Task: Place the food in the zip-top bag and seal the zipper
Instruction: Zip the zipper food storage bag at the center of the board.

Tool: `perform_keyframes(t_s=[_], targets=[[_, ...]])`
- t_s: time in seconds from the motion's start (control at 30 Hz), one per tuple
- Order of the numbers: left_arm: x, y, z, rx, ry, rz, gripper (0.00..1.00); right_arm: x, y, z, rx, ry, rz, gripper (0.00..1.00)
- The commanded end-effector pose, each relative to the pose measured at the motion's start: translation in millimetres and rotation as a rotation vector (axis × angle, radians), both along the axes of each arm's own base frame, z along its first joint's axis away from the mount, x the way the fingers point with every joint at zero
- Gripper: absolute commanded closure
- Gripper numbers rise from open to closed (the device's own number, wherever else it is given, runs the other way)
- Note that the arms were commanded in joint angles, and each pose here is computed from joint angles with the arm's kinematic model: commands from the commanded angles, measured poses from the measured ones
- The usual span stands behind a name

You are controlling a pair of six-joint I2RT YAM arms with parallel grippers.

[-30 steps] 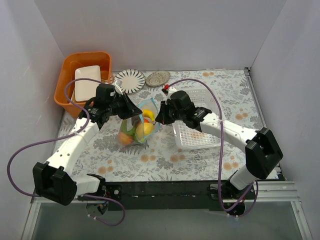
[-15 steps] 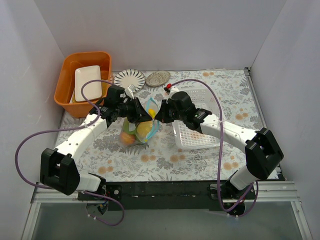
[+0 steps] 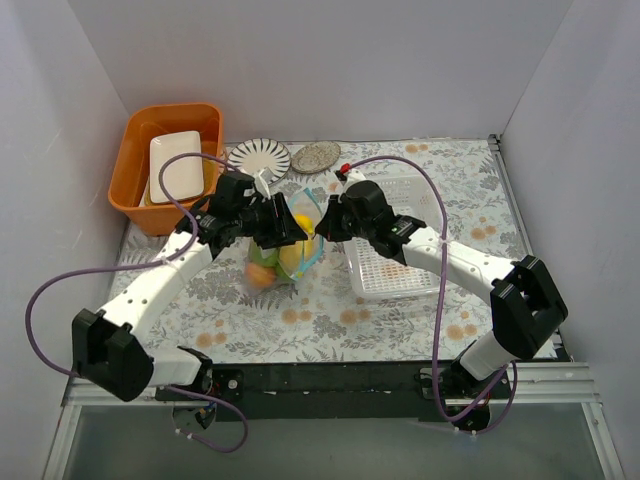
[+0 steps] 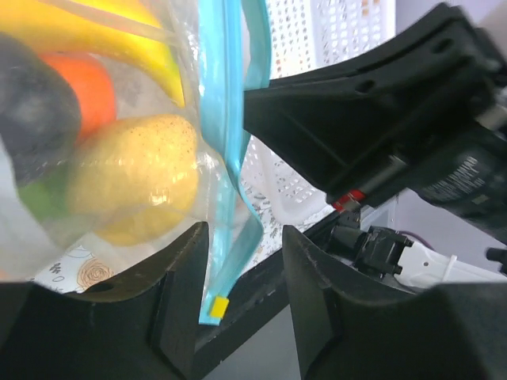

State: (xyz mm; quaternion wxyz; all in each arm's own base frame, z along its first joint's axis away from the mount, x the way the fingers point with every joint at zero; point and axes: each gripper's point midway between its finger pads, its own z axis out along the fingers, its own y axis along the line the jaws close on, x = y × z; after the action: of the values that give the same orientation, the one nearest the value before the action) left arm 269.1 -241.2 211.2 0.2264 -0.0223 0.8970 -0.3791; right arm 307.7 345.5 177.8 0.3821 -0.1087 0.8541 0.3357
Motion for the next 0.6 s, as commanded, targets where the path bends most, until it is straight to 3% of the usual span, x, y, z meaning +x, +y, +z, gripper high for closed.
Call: perform_keyframes(t_s=[0.0, 0.13, 0.33, 0.57], targets=[[1, 20, 29, 0.023, -0.110, 0.089, 0.57, 8, -5, 6, 0.031, -0.005, -0.041, 0.98], [-15, 24, 7, 0.024, -0.045, 0.091, 0.55, 8, -6, 7, 0.046, 0.010, -0.028, 0.96], [-36, 38, 4, -0.024, -0.058, 0.172, 0.50, 9, -8, 6, 0.049, 0.019, -0.025, 0.95], [-54, 33, -14, -0.177, 0.048, 0.261, 0.49, 10, -8, 9, 0.058, 0.015, -0.020, 0.95]])
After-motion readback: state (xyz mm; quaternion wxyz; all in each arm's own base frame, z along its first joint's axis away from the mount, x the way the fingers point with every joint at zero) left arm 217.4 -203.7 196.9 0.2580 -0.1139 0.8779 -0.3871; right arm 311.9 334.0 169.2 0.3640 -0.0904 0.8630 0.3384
